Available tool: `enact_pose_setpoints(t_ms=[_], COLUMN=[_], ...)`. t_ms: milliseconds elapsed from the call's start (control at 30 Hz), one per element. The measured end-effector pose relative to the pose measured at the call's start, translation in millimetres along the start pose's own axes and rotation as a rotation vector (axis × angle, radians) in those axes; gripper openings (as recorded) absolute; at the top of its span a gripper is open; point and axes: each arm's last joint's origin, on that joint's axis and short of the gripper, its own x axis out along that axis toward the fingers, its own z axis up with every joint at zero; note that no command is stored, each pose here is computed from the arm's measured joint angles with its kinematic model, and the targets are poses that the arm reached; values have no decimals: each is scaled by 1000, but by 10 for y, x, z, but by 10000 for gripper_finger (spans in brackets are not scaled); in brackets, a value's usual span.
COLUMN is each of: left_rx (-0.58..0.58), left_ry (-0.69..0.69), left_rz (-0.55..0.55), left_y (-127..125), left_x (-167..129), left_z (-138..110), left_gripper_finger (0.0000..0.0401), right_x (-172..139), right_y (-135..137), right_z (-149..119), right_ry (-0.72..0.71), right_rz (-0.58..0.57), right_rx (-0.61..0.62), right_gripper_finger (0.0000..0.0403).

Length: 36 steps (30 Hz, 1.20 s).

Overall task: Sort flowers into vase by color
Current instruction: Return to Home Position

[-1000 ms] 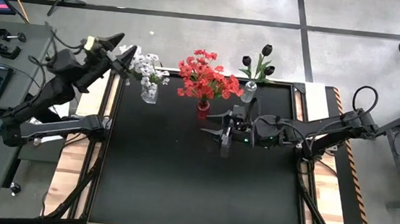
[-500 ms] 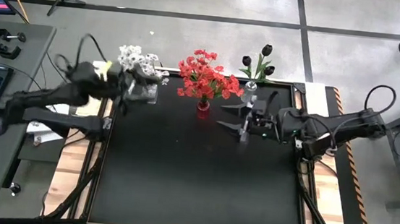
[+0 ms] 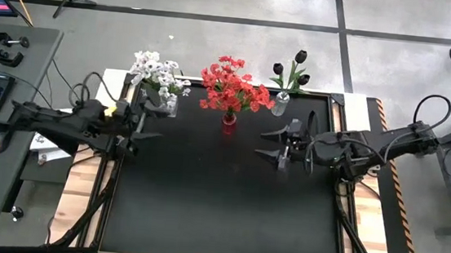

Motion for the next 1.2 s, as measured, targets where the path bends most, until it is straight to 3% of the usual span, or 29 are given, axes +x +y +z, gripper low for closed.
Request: enact_pose_setpoints(t_ms=[133,267,467,600,900,1200], left_rx=[-26,-74,-82,-66,-166,-288], left_ry=[-41,-40,-45,-42,11,164], left_rz=[24,19,36,52,128,187], left_y=[54,88,125,147,233,260], left_x=[-232,-381,-514,-571,-688,-709], left_z=[-104,-273,-436,-527,-921,-1079], left_gripper_finger=[346,346,346,346,346,346], right_x=[-41,-36,-31,-74,-252,-386], right_y=[12,12,-80,-251,-625,-882], right_z=[-79,-281,-819,-1146,-1533,-1759], right_ry=[55,134,261,270,53,-48], right_rz=[-22,-42,-66,-45,129,143], right_rx=[1,12,87,190,380,282], right_gripper_finger=[262,221,99,12,4,1])
